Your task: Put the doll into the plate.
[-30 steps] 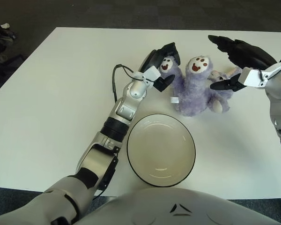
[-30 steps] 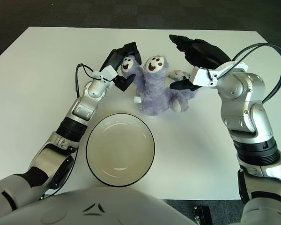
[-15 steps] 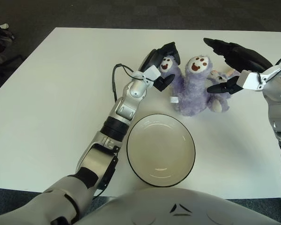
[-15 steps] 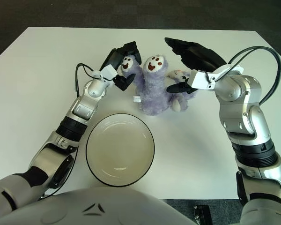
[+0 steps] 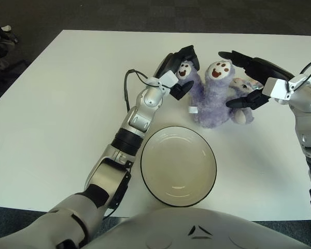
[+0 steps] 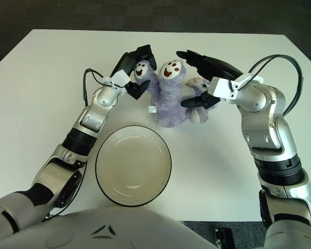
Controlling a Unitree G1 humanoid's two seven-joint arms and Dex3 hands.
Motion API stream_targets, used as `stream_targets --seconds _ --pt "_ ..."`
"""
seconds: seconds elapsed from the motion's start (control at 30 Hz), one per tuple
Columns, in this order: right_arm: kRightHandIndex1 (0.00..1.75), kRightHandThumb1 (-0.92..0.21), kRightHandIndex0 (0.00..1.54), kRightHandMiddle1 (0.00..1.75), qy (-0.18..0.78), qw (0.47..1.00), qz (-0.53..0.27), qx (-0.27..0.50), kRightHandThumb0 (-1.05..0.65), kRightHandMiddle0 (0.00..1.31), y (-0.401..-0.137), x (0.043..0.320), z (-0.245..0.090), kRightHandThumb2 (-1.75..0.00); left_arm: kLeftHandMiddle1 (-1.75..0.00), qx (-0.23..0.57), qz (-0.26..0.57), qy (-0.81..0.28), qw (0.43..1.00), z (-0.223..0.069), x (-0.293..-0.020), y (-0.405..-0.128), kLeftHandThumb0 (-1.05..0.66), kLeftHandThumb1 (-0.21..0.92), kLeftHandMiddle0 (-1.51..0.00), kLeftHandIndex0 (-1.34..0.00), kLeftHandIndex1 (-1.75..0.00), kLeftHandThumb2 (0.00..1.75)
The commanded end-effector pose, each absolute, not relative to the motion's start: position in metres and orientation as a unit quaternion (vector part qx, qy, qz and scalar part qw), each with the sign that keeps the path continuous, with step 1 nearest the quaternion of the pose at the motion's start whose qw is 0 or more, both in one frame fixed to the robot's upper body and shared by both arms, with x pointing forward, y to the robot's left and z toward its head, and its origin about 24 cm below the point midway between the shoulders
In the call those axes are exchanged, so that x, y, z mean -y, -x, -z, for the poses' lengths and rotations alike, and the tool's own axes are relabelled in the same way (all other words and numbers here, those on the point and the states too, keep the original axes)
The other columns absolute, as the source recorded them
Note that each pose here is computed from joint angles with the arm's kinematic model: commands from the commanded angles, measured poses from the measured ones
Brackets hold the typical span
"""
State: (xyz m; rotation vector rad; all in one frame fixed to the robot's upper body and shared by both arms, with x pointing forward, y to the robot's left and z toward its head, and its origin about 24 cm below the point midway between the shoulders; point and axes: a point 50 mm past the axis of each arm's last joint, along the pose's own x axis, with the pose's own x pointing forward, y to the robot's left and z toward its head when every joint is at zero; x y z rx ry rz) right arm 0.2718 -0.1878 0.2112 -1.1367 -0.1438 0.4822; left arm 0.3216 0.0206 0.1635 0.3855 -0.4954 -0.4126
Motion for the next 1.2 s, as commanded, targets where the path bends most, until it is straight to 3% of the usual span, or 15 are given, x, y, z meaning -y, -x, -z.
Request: stream_targets --seconds 0.0,0.5,0.73,0.87,0.93,1.07,1.17 --pt "0.04 -0.37 0.07 0.11 0.529 0.811 -0.242 0.067 -0.87 0.00 -0.270 0.183 -0.211 -0.80 -1.75 0.255 0.198 -0.188 0.928 -0.170 -0.021 -0.322 0.00 -0.06 -0.89 -0.67 -1.75 1.75" --pt "0.04 -0.31 0.04 0.02 0.516 0.816 -0.259 0.040 -0.82 0.00 -0.278 0.177 -0.197 -0.87 -1.72 0.263 0.196 -0.192 0.925 -0.171 -0.021 -0.321 0.00 -0.07 -0.90 -0.68 -1.75 1.75" --pt "0.11 -0.36 0.11 0.12 0.517 0.812 -0.268 0.034 -0.83 0.00 -0.290 0.180 -0.173 -0.83 -1.73 0.267 0.196 -0.193 0.924 -0.171 -0.021 -0.321 0.00 -0.07 -0.90 -0.67 -1.75 1.75" --pt "0.15 -0.41 0.10 0.11 0.523 0.805 -0.278 0.037 -0.85 0.00 -0.295 0.181 -0.167 -0.79 -1.74 0.269 0.196 -0.198 0.922 -0.172 -0.020 -0.322 -0.01 -0.15 -0.95 -0.87 -1.48 1.75" --pt "0.16 -0.41 0.10 0.13 0.526 0.801 -0.285 0.038 -0.86 0.00 -0.295 0.180 -0.167 -0.78 -1.74 0.268 0.197 -0.201 0.921 -0.172 -0.020 -0.322 -0.01 -0.17 -0.96 -0.91 -1.43 1.75" --pt "0.30 -0.39 0.06 0.30 0.525 0.798 -0.295 0.036 -0.84 0.00 -0.297 0.179 -0.164 -0.78 -1.75 0.268 0.196 -0.204 0.921 -0.173 -0.019 -0.322 -0.01 -0.17 -0.96 -0.90 -1.43 1.75" --pt "0.44 -0.37 0.02 0.52 0.524 0.798 -0.297 0.037 -0.83 0.00 -0.299 0.178 -0.160 -0.79 -1.75 0.269 0.195 -0.204 0.921 -0.173 -0.018 -0.322 -0.01 -0.12 -0.92 -0.79 -1.59 1.75"
